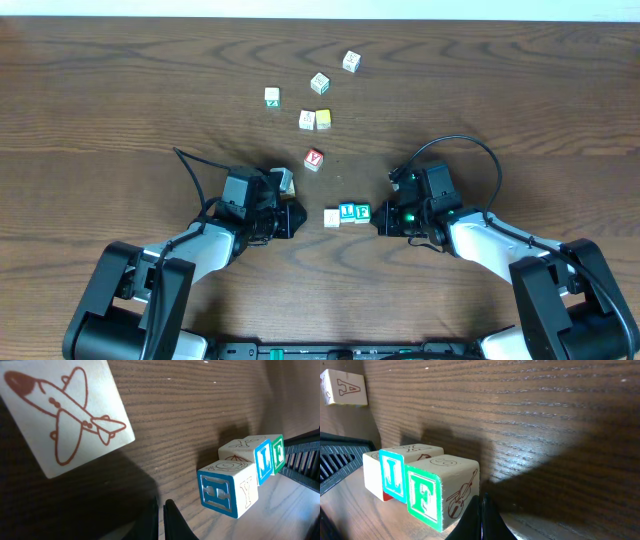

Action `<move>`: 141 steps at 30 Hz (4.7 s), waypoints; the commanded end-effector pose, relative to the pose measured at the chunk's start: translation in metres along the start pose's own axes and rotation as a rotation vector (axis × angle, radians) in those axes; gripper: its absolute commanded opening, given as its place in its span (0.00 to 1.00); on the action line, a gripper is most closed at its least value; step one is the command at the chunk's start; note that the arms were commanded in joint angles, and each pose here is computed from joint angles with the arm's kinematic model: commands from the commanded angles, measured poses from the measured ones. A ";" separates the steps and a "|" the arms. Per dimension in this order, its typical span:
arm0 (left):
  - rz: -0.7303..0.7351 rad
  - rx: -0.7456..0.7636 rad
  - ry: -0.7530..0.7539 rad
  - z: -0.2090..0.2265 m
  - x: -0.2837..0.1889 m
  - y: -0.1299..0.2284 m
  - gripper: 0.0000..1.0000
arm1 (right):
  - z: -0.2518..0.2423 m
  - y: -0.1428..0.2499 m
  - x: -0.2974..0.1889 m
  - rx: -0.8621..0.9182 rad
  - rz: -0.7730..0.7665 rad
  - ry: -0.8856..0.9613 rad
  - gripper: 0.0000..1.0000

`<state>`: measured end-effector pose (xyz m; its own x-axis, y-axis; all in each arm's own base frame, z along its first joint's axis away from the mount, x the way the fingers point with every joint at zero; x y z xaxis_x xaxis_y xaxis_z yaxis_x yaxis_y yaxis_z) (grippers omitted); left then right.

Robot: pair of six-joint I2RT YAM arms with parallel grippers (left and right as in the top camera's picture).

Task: Lift 3 blocks

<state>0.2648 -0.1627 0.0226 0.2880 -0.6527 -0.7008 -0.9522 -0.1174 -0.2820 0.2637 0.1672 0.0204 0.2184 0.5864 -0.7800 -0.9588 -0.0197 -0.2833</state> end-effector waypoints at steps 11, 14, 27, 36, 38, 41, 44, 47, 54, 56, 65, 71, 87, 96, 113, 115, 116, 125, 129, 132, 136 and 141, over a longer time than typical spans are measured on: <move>0.041 -0.066 0.051 -0.007 0.001 0.006 0.07 | -0.003 0.009 0.005 -0.012 0.027 0.006 0.01; 0.080 -0.075 0.063 -0.010 0.002 0.014 0.07 | -0.003 0.008 0.005 -0.012 0.026 0.006 0.01; 0.222 0.048 0.098 -0.041 0.016 0.055 0.07 | -0.005 0.008 0.005 -0.012 0.022 0.023 0.01; 0.161 0.048 0.047 -0.036 0.019 0.046 0.07 | -0.006 0.009 0.005 -0.018 0.025 0.024 0.01; 0.143 0.056 0.054 -0.038 0.020 0.042 0.07 | -0.006 0.009 0.005 -0.018 0.025 0.024 0.01; 0.114 0.047 0.053 -0.039 0.021 0.036 0.07 | -0.006 0.009 0.005 -0.018 0.025 0.024 0.01; 0.096 0.047 0.059 -0.041 0.021 0.032 0.07 | -0.006 0.009 0.005 -0.018 0.025 0.024 0.01; 0.093 0.044 0.055 -0.041 0.021 0.032 0.07 | -0.006 0.009 0.005 -0.018 0.025 0.024 0.01; 0.068 0.042 0.042 -0.040 0.021 0.027 0.07 | -0.006 0.009 0.005 -0.018 0.025 0.025 0.01; 0.061 0.038 0.047 -0.041 0.021 0.026 0.07 | -0.006 0.009 0.005 -0.022 0.025 0.025 0.01; 0.048 0.041 0.059 -0.044 0.022 0.023 0.07 | -0.006 0.008 0.005 -0.022 0.024 0.028 0.01; 0.056 0.046 0.061 -0.046 0.023 0.025 0.07 | -0.006 0.008 0.005 -0.022 0.024 0.028 0.01; 0.076 0.057 0.053 -0.048 0.025 0.033 0.07 | -0.006 0.009 0.005 -0.022 0.024 0.030 0.01; 0.227 0.104 0.045 -0.043 0.023 0.065 0.07 | -0.021 0.032 0.001 0.035 0.124 0.112 0.01; 0.213 0.110 0.046 -0.044 0.022 0.063 0.07 | 0.009 0.041 0.010 -0.055 0.157 0.020 0.01; 0.214 0.110 0.046 -0.044 0.022 0.063 0.07 | 0.008 0.037 0.011 -0.062 0.137 0.035 0.01; 0.213 0.110 0.046 -0.044 0.022 0.063 0.07 | 0.006 0.036 0.011 -0.065 0.128 0.045 0.01; 0.213 0.110 0.046 -0.044 0.022 0.063 0.07 | 0.002 0.029 0.011 -0.079 0.094 0.077 0.01; 0.213 0.110 0.046 -0.044 0.022 0.063 0.07 | 0.003 0.026 0.012 -0.092 0.083 0.072 0.01; 0.213 0.110 0.046 -0.044 0.022 0.063 0.07 | 0.004 0.025 0.012 -0.099 0.076 0.070 0.01; 0.213 0.110 0.046 -0.044 0.022 0.063 0.07 | 0.005 0.023 0.012 -0.104 0.067 0.066 0.01; 0.213 0.110 0.046 -0.044 0.022 0.063 0.07 | 0.005 0.022 0.012 -0.105 0.064 0.065 0.01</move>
<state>0.2082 -0.2196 0.0204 0.0721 -0.7010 -0.7095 -0.9759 0.0972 -0.1951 0.2506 0.1836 0.0202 0.1863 0.5665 -0.8027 -0.9458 -0.1179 -0.3027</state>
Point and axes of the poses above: each gripper's point midway between its finger pads, its own x axis out along the fingers, its own z axis along the line the jaws close on, y = z × x, the point moved 3 cm from there along -x, back along the fingers, and after that the axes turned 6 degrees about -x, right-handed, at the moved point
